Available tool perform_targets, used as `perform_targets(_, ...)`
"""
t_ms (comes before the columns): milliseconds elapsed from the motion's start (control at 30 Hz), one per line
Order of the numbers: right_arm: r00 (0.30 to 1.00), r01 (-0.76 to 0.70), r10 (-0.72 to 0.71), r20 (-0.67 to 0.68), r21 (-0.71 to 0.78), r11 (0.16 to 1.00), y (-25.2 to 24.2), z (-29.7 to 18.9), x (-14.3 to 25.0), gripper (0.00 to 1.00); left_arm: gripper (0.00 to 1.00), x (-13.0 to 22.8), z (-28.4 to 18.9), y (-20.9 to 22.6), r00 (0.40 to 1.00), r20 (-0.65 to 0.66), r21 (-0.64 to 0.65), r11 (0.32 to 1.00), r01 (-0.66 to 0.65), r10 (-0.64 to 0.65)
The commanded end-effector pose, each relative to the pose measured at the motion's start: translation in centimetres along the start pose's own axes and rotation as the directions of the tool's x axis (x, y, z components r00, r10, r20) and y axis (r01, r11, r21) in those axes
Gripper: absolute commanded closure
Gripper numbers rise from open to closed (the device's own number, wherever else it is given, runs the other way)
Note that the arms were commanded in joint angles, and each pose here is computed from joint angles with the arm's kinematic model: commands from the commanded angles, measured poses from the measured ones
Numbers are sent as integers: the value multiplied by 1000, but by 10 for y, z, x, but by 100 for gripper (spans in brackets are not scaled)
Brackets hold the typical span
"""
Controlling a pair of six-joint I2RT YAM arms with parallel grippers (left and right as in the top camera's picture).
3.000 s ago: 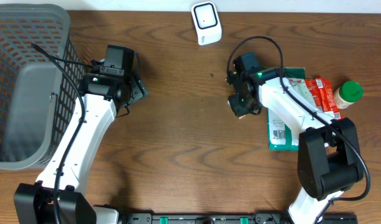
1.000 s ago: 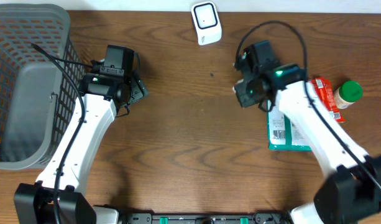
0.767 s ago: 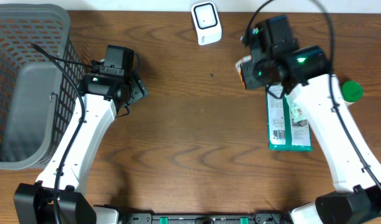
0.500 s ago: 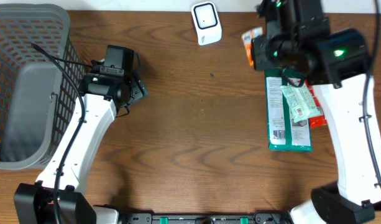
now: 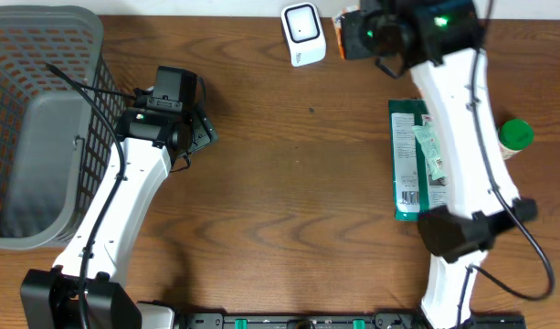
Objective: Scan the item barcode
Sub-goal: 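Carry the orange box up and hold it against the white scanner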
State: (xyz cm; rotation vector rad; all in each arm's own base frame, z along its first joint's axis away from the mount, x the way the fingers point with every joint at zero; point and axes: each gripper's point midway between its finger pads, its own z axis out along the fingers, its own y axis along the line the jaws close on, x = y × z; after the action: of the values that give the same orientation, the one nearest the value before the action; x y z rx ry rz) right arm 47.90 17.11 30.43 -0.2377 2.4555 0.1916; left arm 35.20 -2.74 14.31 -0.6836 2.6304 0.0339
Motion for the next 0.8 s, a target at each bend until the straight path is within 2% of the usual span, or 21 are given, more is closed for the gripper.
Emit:
perform_targets(0, 1000, -3, 2, 11, 19, 1000, 0, 30, -7, 99, 11, -2, 1, 2, 1000, 4, -14, 1000, -4, 4)
perform_targets(233, 997, -10, 3, 71, 99, 995, -11, 92, -23, 99, 11, -2, 1, 2, 1000, 4, -14, 1000, -4, 4)
perform_targets(367, 994, -14, 4, 106, 92, 996, -8, 128, -30, 99, 11, -2, 1, 2, 1000, 4, -14, 1000, -4, 4)
perform_targets(567, 987, -5, -11, 157, 101, 995, 4, 193, -30, 99, 11, -2, 1, 2, 1000, 4, -14, 1000, -4, 4)
perform_targets(767, 976, -6, -34, 217, 183, 983, 10, 232, -27, 99, 11, -2, 1, 2, 1000, 4, -14, 1000, -4, 4)
